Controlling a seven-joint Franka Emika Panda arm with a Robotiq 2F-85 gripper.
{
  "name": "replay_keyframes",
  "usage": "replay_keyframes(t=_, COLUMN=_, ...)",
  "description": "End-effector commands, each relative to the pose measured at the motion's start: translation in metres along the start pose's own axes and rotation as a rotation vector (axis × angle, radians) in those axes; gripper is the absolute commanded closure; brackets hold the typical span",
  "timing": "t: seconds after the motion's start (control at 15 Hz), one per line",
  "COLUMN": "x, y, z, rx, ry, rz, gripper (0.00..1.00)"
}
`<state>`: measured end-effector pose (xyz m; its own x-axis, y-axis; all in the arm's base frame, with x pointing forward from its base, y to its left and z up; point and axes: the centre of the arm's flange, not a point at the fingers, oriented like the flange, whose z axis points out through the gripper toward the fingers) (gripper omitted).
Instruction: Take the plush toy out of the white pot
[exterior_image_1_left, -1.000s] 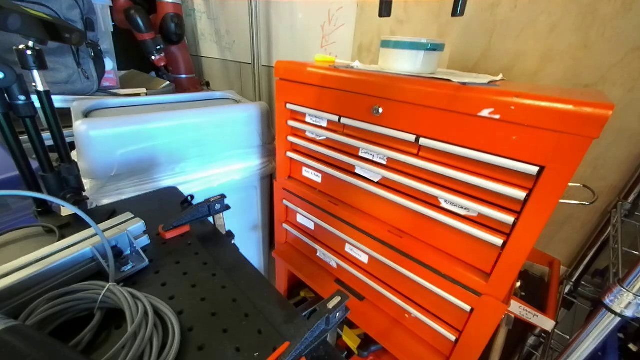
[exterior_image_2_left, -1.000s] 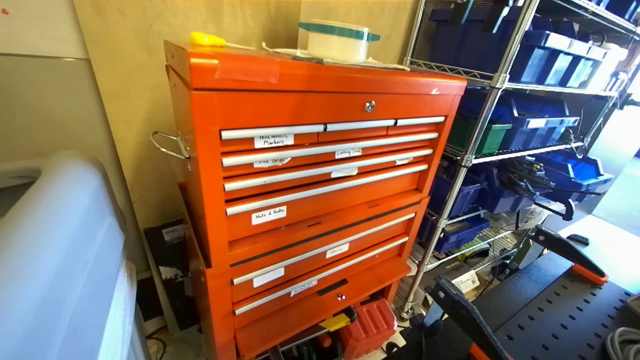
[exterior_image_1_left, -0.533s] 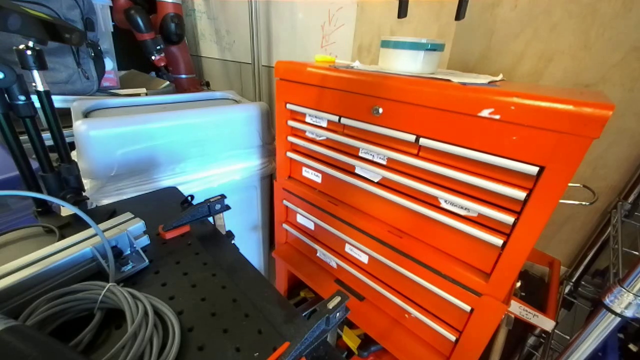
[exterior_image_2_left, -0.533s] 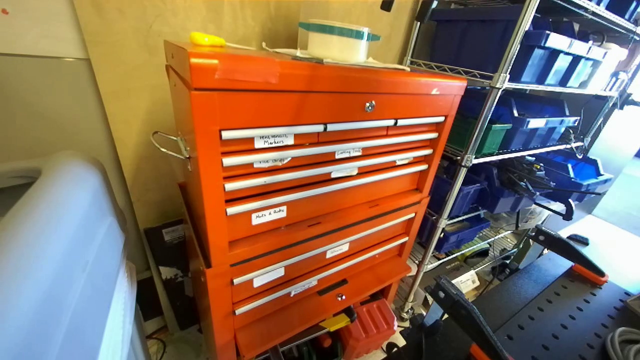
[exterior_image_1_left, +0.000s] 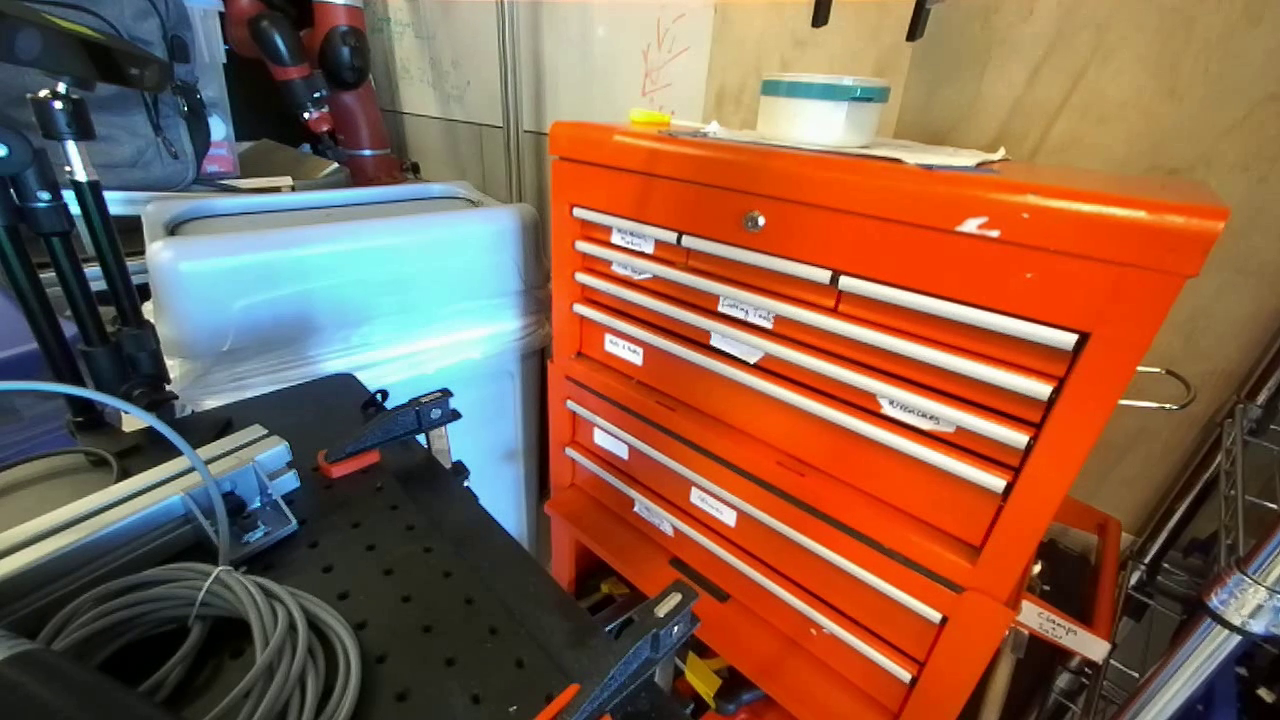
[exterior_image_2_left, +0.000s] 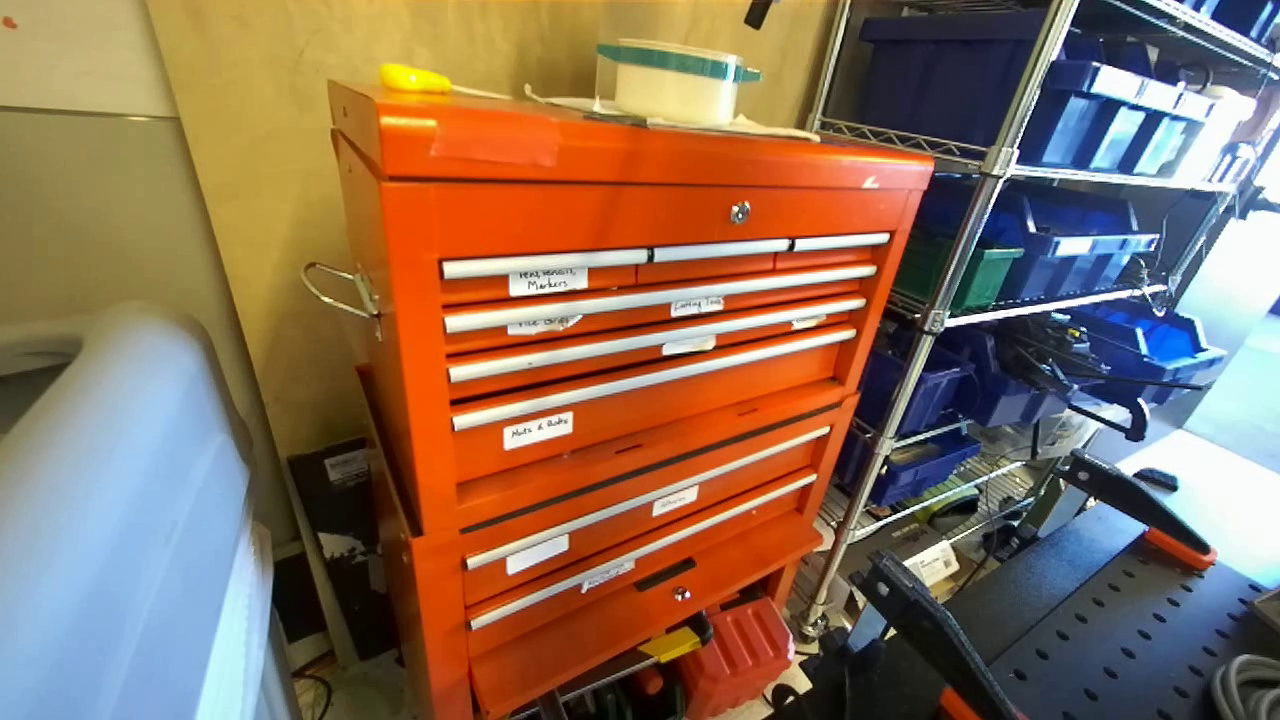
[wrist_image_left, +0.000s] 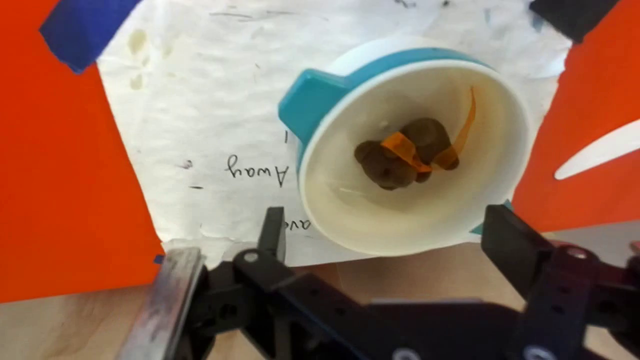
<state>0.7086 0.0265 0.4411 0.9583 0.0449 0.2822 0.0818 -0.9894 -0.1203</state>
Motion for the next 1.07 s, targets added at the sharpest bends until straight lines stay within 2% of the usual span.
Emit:
replay_keyframes(t=0.0, x=0.039, y=-0.015, z=-0.002, rx=0.079, ry=-0.002, rz=0.012, gripper=0.0)
replay_keyframes(t=0.47, x=0.052, y=-0.028, z=0.013, rx=0.094, ry=-0.064, rz=0.01, gripper=0.0)
replay_keyframes(t=1.0, x=0.043, y=-0.03, z=0.032, rx=0.089, ry=-0.148, rz=0.032, gripper=0.0)
